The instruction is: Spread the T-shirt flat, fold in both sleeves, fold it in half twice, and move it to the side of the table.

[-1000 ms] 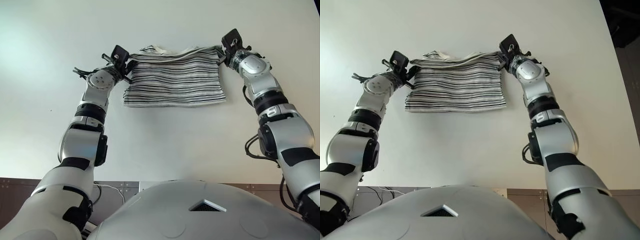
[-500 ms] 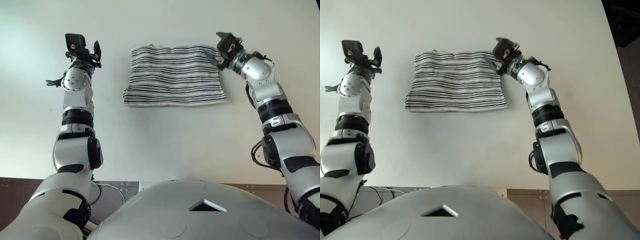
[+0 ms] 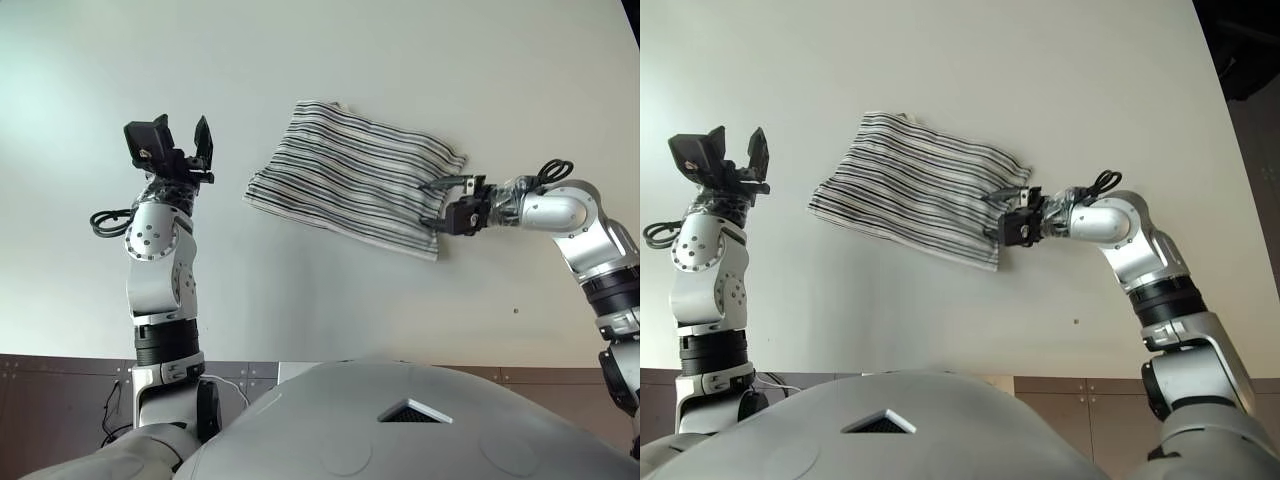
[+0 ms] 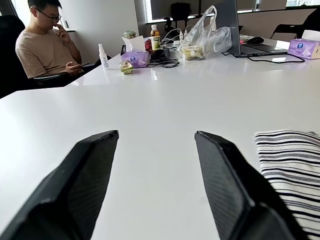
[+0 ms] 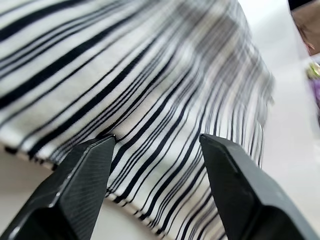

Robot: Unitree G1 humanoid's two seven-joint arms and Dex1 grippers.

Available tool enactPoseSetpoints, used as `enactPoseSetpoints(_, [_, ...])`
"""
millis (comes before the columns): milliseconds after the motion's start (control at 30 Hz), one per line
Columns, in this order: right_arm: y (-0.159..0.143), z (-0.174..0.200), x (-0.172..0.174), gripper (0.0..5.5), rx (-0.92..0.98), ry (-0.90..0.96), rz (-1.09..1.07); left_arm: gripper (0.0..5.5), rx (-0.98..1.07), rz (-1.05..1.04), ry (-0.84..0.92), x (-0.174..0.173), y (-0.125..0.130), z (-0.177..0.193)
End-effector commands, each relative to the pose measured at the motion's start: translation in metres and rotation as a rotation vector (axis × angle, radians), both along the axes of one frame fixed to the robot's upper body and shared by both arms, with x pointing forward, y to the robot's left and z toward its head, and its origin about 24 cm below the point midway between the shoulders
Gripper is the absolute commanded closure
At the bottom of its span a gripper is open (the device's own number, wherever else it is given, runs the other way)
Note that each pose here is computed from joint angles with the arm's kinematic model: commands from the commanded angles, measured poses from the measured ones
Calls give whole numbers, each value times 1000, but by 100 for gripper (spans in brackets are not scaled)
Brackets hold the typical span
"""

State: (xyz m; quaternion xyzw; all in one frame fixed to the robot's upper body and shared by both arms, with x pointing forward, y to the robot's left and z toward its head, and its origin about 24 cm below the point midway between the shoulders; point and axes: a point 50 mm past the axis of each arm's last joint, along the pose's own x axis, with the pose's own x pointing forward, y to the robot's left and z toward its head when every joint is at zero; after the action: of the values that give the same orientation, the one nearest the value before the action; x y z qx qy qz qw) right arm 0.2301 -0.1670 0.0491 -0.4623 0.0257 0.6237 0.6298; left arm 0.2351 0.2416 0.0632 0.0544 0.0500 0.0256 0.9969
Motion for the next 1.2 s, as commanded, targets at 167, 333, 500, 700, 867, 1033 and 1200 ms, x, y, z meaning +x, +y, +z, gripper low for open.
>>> enactPoseSetpoints(167, [103,11,-46,240,248,211,23,267,-2,0,50,-3,-6,-3])
enactPoseSetpoints(333, [149,25,-54,240,407,238,-41,267,10,-84,68,-2,-13,5])
enactPoseSetpoints(500, [71,96,6,240,467,48,-211,267,-25,23,79,-21,-8,-3])
enactPoseSetpoints(700, [-11,3,13,240,-83,-13,-322,267,-41,33,63,-12,-21,-10])
enactPoseSetpoints(867, [-5,-43,-27,240,-169,48,-179,267,-25,3,75,-11,-25,-12])
enactPoseSetpoints(1033, [53,-20,-75,240,29,149,-94,267,-3,-11,96,-17,-22,-12])
enactPoseSetpoints(1200, [107,-11,-87,240,153,186,-119,267,62,-41,108,-7,-13,-6])
